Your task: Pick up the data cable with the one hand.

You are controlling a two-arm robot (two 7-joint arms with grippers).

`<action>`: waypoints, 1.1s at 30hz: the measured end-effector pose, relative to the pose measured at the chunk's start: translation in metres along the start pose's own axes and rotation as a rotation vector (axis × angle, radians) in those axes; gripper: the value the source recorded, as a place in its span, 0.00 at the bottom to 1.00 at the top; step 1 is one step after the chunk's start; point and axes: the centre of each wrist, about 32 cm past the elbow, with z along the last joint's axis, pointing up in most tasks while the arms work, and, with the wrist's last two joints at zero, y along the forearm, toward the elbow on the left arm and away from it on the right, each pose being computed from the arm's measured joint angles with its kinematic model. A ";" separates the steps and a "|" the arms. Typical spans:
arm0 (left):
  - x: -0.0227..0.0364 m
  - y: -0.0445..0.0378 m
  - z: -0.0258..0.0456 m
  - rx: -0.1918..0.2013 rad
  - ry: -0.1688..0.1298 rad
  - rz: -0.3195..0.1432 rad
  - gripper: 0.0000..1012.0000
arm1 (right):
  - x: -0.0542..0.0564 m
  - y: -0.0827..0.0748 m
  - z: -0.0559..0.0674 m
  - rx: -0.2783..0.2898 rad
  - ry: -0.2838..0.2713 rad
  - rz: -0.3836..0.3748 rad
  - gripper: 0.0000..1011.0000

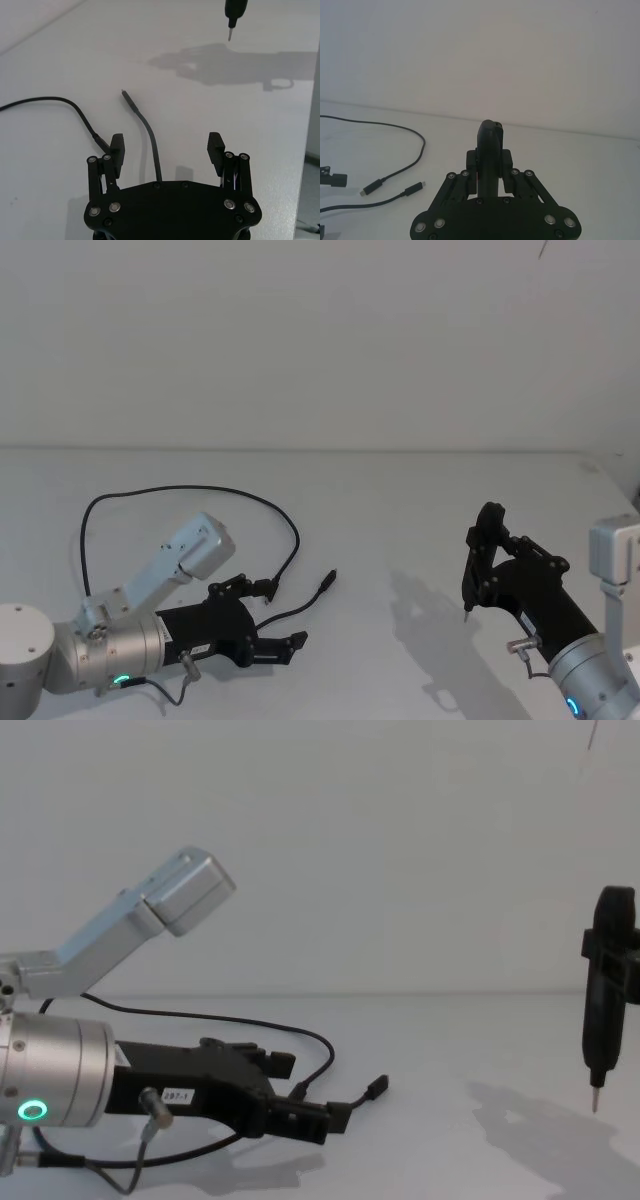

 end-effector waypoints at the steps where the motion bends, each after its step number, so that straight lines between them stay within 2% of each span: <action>1: 0.0004 -0.0003 -0.0003 0.006 0.001 -0.003 0.99 | 0.000 0.000 0.000 0.000 0.000 0.000 0.28; 12: 0.0019 -0.0017 -0.0030 0.049 -0.001 -0.018 0.99 | 0.000 0.000 0.000 0.000 0.000 0.000 0.28; 14: 0.0019 -0.0020 -0.0037 0.056 -0.001 -0.017 0.96 | 0.000 0.000 0.000 0.000 0.000 0.000 0.28; 18: 0.0025 -0.0026 -0.0041 0.061 -0.002 -0.011 0.87 | 0.000 0.000 0.000 0.000 0.000 0.000 0.28; 19: 0.0025 -0.0029 -0.0043 0.062 -0.002 -0.009 0.82 | 0.000 0.000 0.000 0.000 0.000 0.000 0.28; 21: 0.0025 -0.0033 -0.0045 0.063 -0.002 -0.007 0.81 | 0.000 0.000 0.000 0.000 0.000 0.000 0.28; 24: 0.0022 -0.0041 -0.0046 0.063 -0.003 -0.003 0.69 | 0.000 0.000 0.000 0.000 0.000 0.000 0.28; 26: 0.0021 -0.0045 -0.0045 0.063 -0.003 -0.001 0.65 | 0.000 0.000 0.000 0.000 0.000 0.000 0.28; 30: 0.0017 -0.0050 -0.0044 0.062 -0.002 0.003 0.49 | 0.000 0.000 0.000 0.000 0.000 0.000 0.28; 32: 0.0015 -0.0052 -0.0044 0.061 -0.001 0.004 0.45 | 0.000 0.000 0.000 0.000 0.000 0.000 0.28; 33: 0.0014 -0.0054 -0.0044 0.060 -0.001 0.005 0.39 | 0.000 0.000 0.000 0.000 0.000 0.000 0.28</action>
